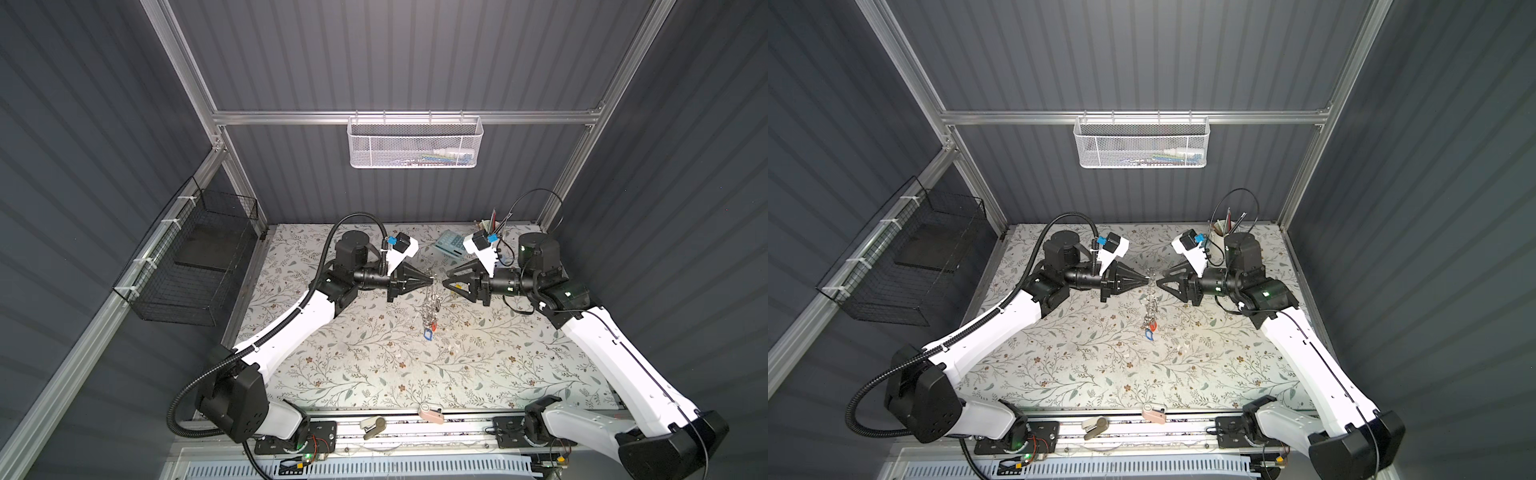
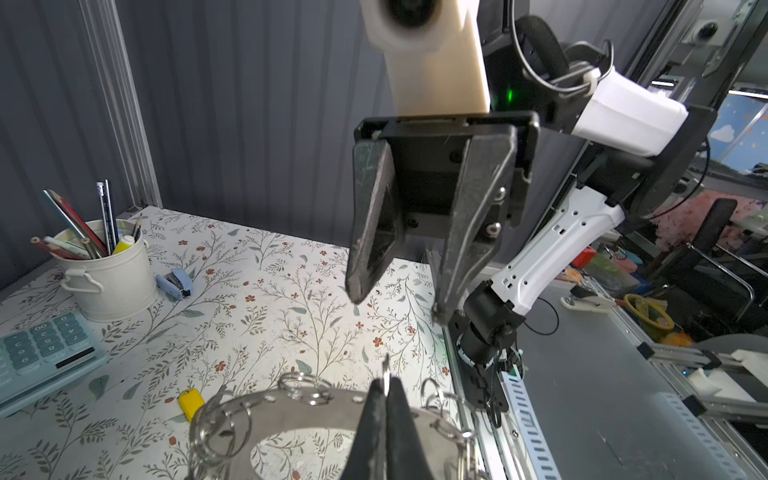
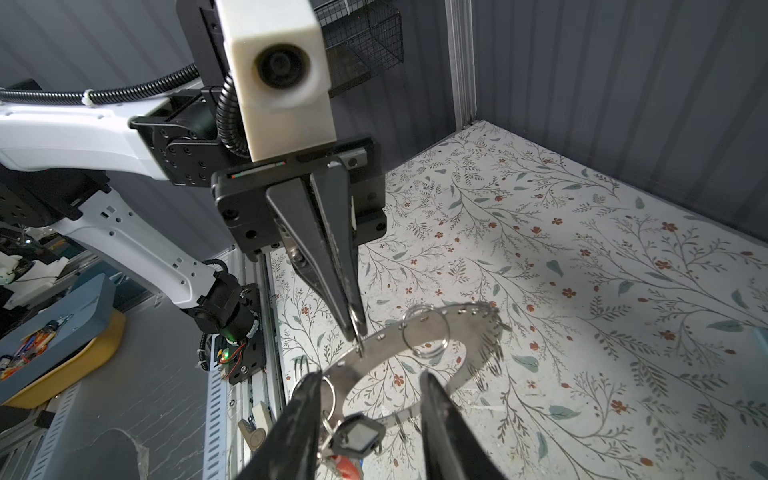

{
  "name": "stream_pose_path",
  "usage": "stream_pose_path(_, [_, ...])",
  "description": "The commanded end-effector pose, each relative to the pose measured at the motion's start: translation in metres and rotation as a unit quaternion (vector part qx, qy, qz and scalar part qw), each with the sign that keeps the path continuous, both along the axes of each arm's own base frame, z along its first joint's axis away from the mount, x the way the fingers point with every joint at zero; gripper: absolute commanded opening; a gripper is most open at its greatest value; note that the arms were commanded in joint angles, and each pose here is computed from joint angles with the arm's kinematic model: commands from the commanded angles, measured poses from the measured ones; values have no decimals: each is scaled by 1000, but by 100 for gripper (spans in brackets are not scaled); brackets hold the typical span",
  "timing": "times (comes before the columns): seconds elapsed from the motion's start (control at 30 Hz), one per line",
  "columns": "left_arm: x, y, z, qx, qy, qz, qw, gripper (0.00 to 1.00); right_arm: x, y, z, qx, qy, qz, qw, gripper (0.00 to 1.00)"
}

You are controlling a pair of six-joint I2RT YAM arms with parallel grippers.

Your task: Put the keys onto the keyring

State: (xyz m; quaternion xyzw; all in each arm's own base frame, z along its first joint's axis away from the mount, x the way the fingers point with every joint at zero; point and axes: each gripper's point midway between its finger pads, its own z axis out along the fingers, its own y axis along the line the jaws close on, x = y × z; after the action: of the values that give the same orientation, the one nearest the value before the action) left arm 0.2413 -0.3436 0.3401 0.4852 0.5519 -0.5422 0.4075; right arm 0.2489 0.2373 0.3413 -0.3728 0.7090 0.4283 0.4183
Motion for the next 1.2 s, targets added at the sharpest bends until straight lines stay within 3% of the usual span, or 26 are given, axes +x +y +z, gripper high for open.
stream_pose_path(0.0, [-3, 2, 40, -68, -20, 17, 997, 0, -4, 5, 15, 30, -7, 20, 999, 40])
stream_pose_path(0.17, [-6, 4, 48, -113, -1, 22, 993, 0, 0, 11, 21, 44, -2, 31, 999, 38])
stream_pose_path(0.53, [-13, 5, 42, -152, 34, 5, 988, 0, 9, 19, 22, 44, 7, 34, 998, 29])
stream_pose_path(0.9, [-12, 2, 34, -150, 47, 5, 987, 0, 9, 22, 23, 45, 10, 40, 998, 21])
stream_pose_path(1.17, [-12, -1, 28, -141, 53, 5, 989, 0, 9, 25, 24, 50, 12, 45, 998, 22])
